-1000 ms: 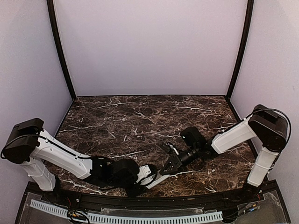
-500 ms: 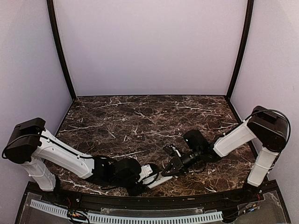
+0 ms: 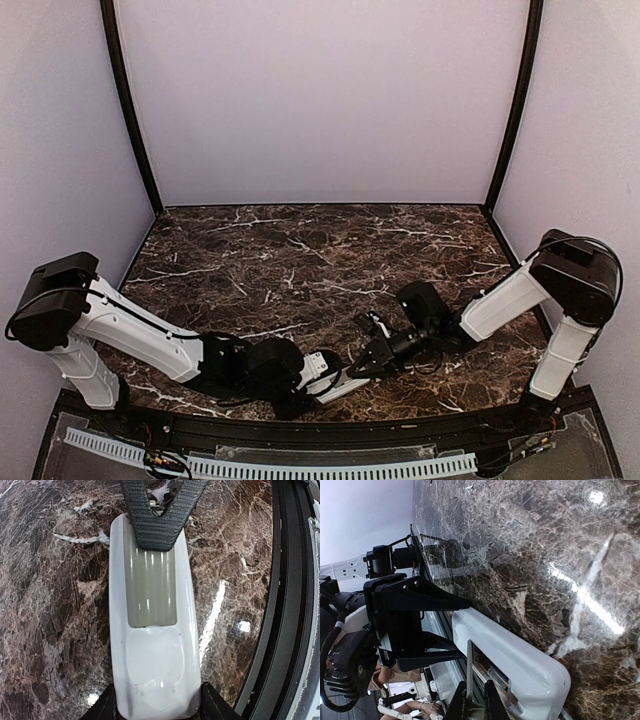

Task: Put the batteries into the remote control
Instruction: Load the battery cover onto the remote control without the battery cover.

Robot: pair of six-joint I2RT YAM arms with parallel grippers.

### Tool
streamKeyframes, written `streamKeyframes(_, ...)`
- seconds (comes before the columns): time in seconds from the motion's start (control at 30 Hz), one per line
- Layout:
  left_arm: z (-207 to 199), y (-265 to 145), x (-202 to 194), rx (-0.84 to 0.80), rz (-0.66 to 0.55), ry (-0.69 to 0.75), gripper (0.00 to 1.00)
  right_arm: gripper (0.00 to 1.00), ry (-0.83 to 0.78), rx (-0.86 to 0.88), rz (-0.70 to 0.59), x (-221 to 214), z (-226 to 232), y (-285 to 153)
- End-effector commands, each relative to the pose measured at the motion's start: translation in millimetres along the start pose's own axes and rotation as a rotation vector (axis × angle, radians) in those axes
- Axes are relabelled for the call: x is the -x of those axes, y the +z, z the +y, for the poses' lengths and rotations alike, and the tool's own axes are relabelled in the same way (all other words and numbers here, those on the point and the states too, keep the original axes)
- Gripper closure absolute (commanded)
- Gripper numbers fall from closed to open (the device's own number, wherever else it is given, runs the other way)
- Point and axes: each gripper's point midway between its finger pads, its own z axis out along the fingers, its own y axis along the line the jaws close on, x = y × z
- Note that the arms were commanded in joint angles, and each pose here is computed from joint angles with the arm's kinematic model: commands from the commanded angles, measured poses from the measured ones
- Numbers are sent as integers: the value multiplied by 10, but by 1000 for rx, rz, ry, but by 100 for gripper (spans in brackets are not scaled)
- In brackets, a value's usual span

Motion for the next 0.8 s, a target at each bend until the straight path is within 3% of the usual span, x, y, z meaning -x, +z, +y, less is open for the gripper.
streamKeyframes(0.0, -29, 90, -280, -26, 107, 4, 58, 100, 42, -40, 8, -97, -150, 69)
streamKeyframes(0.13, -32, 89, -278, -28, 106, 3, 58, 100, 45, -56, 9, -115, -142, 45)
streamKeyframes(0.37, -30, 94, -287, -27, 108, 2, 58, 77, 27, -133, -5, -88, -121, -39)
streamKeyframes(0.77, -30, 91, -288, -28, 106, 2, 58, 63, -20, -278, 3, -40, -73, -173)
